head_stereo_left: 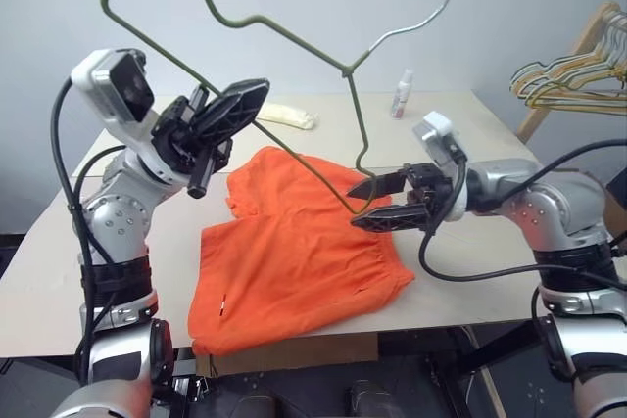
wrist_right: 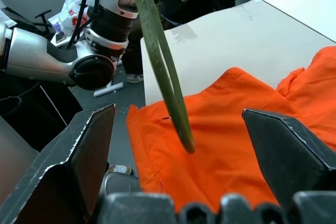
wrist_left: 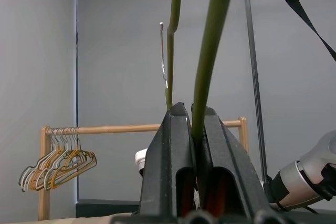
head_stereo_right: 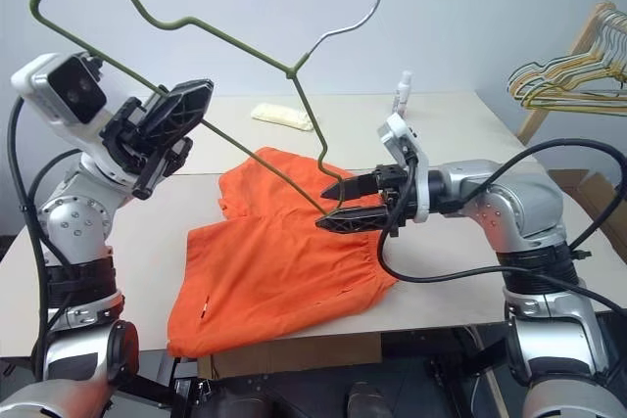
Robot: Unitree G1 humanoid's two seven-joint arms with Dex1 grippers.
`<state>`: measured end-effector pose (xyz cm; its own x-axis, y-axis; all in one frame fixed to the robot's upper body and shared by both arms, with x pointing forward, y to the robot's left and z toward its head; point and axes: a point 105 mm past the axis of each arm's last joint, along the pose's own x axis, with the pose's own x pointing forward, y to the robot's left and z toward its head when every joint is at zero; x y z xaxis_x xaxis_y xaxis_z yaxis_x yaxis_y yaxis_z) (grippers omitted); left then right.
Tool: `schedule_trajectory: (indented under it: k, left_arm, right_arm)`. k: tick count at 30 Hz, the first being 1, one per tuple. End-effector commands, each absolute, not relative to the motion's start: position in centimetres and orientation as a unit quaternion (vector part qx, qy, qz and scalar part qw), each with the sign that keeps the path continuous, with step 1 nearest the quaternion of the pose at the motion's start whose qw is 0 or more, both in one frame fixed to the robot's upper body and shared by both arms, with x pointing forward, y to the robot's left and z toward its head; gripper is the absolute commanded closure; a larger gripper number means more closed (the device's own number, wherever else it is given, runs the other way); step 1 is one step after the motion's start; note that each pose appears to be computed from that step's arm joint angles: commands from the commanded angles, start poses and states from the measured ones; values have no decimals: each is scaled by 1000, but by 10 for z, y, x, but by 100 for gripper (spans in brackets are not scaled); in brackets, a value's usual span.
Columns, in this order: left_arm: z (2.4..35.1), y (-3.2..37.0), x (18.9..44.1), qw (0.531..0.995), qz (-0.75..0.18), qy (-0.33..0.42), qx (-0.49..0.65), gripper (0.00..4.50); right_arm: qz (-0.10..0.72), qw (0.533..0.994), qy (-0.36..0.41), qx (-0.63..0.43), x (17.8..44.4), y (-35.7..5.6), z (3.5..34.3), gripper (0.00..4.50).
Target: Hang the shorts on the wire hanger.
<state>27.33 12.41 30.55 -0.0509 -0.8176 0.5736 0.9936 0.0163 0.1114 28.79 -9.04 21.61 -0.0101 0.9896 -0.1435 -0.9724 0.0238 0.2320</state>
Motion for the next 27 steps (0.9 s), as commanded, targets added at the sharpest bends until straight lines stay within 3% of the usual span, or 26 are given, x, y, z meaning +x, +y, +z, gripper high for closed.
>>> schedule_trajectory:
  k: [1, 5, 14, 15, 18, 22, 27]
  left_arm:
    - [312, 121, 270, 661, -682, -271, -157, 450]
    - [310, 120, 271, 662, -681, -270, -157, 450]
    - [302, 120, 277, 675, -672, -263, -156, 450]
    - [298, 119, 279, 682, -670, -254, -148, 450]
    - [287, 113, 284, 700, -663, -231, -130, 375]
    - [261, 103, 292, 728, -657, -171, -97, 241]
    - [204, 95, 300, 770, -636, -53, 3, 86]
  right_arm:
    - [702, 703, 113, 22, 287, -89, 226, 18]
    - [707, 697, 115, 24, 285, -87, 226, 121]
    - [702, 701, 121, 27, 288, -85, 222, 437]
    - [701, 702, 120, 28, 288, -85, 222, 447]
    - [697, 707, 115, 34, 288, -85, 223, 450]
    - [690, 715, 94, 58, 287, -87, 231, 450]
    - [641, 756, 83, 104, 292, -104, 237, 450]
